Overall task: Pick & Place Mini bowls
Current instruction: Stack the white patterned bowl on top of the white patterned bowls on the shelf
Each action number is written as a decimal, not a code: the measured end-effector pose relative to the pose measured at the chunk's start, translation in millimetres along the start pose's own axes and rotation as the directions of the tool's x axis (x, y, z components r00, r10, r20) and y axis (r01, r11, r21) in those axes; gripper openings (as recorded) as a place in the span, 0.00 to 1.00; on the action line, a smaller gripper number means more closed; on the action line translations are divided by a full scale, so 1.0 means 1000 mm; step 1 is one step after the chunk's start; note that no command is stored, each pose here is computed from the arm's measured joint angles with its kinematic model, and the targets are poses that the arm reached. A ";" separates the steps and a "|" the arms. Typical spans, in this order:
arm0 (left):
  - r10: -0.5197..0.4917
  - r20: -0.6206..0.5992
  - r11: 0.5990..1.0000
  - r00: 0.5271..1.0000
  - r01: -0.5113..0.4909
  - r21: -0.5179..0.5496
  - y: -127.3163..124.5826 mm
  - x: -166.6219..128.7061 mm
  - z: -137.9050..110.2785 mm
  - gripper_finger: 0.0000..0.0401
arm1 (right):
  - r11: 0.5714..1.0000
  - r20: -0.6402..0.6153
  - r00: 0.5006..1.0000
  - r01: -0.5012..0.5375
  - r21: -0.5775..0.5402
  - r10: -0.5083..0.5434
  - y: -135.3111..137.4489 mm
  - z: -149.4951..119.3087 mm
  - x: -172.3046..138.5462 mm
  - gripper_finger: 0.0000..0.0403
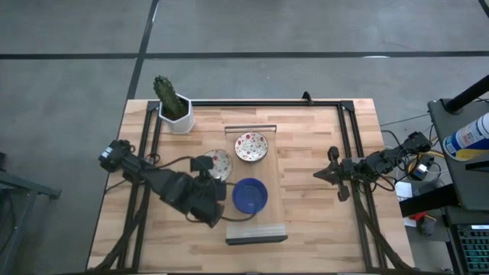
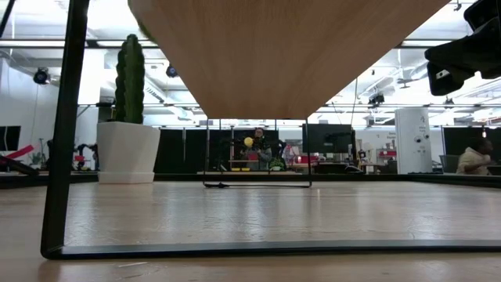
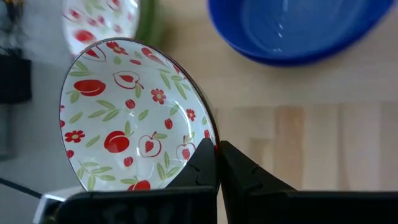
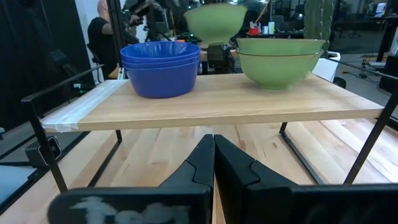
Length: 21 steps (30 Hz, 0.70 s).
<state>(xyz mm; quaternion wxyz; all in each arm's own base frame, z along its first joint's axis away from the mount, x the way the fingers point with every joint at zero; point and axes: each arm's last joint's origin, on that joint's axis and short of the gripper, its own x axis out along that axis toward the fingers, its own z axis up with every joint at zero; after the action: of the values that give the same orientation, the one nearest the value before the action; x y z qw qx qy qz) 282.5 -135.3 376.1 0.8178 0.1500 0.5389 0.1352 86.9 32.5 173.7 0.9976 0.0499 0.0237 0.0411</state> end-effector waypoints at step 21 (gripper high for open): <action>0.113 0.126 0.981 0.986 -0.130 0.142 0.088 0.011 0.038 0.00 | 1.000 0.000 1.000 0.000 0.000 0.000 0.000 0.000 0.000 0.02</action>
<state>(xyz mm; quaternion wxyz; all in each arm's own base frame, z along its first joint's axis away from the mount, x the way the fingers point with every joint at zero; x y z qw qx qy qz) 316.9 -54.5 415.5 0.8246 0.2515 0.4884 0.1350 86.9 32.5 173.8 0.9976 0.0499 0.0236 0.0411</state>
